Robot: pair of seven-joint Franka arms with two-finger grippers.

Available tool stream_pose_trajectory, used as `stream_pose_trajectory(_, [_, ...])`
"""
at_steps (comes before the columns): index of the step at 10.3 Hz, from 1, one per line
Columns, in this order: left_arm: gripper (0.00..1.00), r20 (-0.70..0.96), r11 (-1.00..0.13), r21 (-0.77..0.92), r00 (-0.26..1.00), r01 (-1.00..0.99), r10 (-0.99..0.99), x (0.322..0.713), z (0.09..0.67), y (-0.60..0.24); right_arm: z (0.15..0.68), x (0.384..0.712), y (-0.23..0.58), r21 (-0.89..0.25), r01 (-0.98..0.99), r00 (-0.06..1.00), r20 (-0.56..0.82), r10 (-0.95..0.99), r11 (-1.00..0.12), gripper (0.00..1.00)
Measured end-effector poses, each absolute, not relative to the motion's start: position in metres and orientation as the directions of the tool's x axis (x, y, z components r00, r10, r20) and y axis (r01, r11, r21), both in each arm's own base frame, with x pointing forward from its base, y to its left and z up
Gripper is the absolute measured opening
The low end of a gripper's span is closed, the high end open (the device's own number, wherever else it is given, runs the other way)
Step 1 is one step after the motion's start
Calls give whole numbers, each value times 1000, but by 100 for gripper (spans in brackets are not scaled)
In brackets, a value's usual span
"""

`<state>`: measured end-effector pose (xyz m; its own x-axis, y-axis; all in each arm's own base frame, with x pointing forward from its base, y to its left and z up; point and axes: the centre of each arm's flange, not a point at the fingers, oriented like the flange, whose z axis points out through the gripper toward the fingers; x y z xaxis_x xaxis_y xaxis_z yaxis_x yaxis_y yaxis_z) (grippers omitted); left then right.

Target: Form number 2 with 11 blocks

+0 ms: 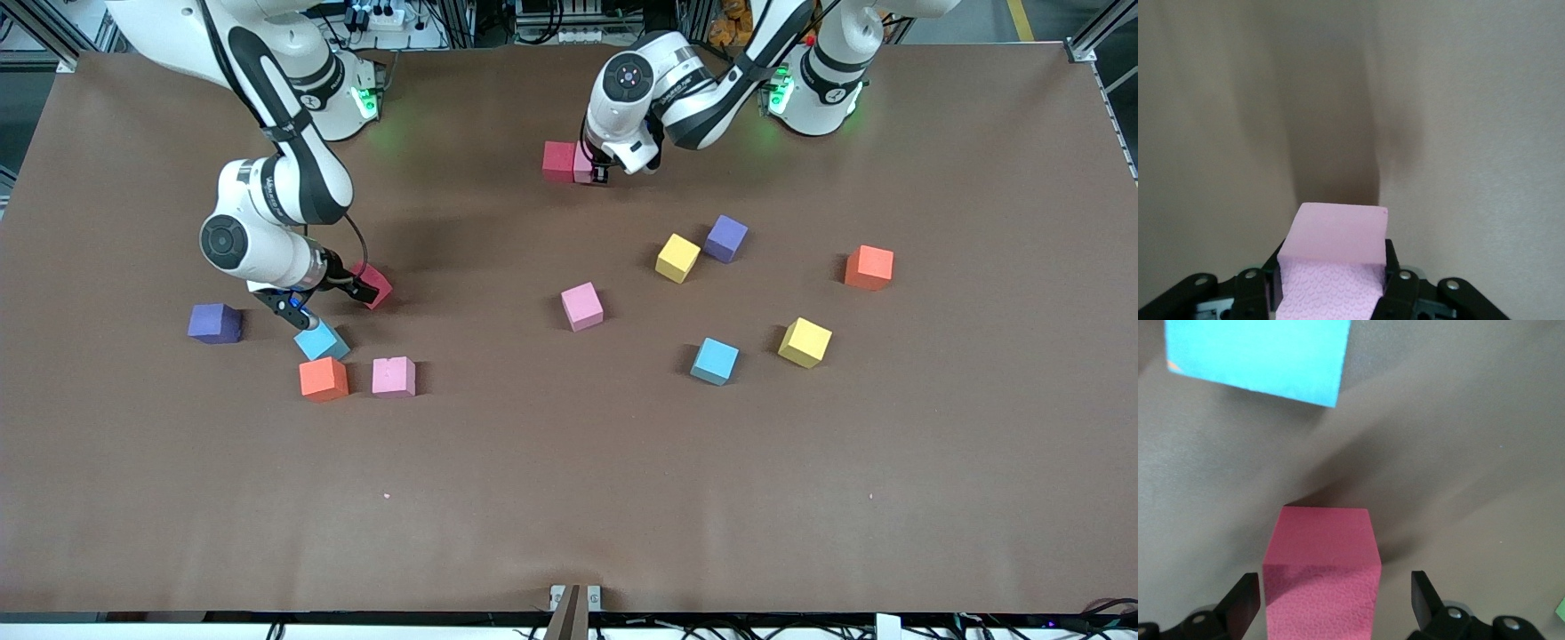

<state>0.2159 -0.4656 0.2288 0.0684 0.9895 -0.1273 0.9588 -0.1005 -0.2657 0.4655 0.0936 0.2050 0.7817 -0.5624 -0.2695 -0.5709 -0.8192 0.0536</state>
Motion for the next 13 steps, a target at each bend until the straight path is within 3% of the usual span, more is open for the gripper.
stream_pose_trajectory(8, [56, -120, -98, -279, 66, 955, 991, 212, 221, -465, 193, 461, 95, 57, -544, 797, -274, -538, -837, 100])
stream_pose_trajectory(10, [56, -117, -96, -289, 64, 953, 991, 211, 217, -464, 192, 461, 94, 57, -548, 796, -272, -541, -835, 70])
stream_pose_trajectory(11, [56, -116, -95, -292, 64, 952, 991, 211, 216, -464, 193, 462, 94, 54, -549, 796, -270, -541, -834, 60])
stream_pose_trajectory(13, [56, -115, -95, -296, 63, 950, 991, 210, 214, -464, 194, 463, 94, 52, -551, 796, -268, -543, -833, 58])
